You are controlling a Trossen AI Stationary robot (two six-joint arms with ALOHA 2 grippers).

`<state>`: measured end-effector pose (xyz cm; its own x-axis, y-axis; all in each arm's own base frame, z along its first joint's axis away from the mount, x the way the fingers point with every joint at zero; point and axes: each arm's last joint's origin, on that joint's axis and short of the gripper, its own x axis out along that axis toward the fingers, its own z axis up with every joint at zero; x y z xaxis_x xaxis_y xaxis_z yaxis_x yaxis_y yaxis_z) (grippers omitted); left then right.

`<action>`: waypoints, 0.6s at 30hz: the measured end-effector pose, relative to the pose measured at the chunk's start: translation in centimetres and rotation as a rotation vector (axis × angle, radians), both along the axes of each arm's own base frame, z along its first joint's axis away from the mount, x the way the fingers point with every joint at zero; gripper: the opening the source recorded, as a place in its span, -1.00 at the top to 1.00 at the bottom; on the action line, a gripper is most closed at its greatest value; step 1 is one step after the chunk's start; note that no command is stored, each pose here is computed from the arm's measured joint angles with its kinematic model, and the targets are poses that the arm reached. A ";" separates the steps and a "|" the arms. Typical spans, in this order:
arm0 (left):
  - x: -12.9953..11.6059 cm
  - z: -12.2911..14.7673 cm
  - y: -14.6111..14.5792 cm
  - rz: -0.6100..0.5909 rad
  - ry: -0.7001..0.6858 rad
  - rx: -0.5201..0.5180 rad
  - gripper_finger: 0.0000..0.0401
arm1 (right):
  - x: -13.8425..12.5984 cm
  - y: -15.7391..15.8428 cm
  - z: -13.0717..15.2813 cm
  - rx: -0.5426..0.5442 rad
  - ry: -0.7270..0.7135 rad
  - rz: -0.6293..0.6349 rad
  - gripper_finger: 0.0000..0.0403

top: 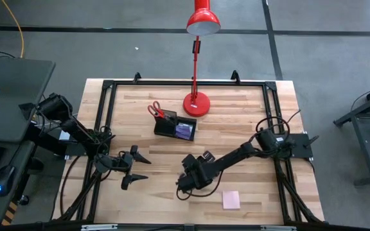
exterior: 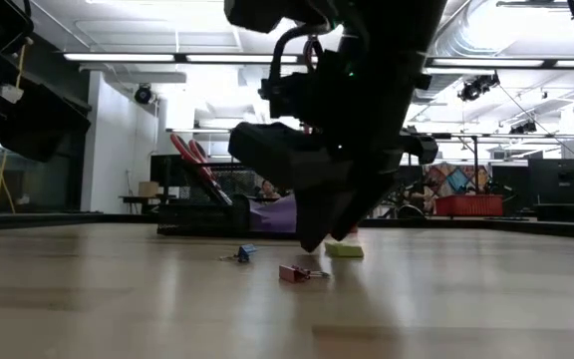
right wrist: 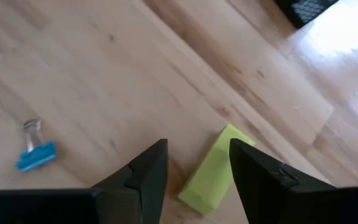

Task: Pick and place office supplies into organizer
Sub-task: Put the yellow eraser into the desk organizer

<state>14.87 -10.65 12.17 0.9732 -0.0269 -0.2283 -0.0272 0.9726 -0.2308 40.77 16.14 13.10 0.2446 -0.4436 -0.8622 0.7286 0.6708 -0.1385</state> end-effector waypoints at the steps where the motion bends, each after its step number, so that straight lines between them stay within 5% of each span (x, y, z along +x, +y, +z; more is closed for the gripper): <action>1: 0.0 0.0 0.0 0.000 0.001 0.001 -0.56 | 0.0 0.0 0.0 -0.005 0.002 -0.002 0.20; 12: 0.0 0.0 0.0 0.001 0.004 0.004 -0.56 | -0.8 0.4 0.5 -0.140 -0.041 -0.050 0.07; 18: 0.0 -0.1 0.0 0.001 0.005 0.005 -0.56 | -1.7 2.2 0.6 -0.216 -0.192 -0.125 -0.02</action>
<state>14.86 -10.63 12.11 0.9721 -0.0248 -0.2331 -0.0292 0.9738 -0.2257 39.08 18.36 13.72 0.3256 -0.6484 -0.6882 0.8300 0.5446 -0.1203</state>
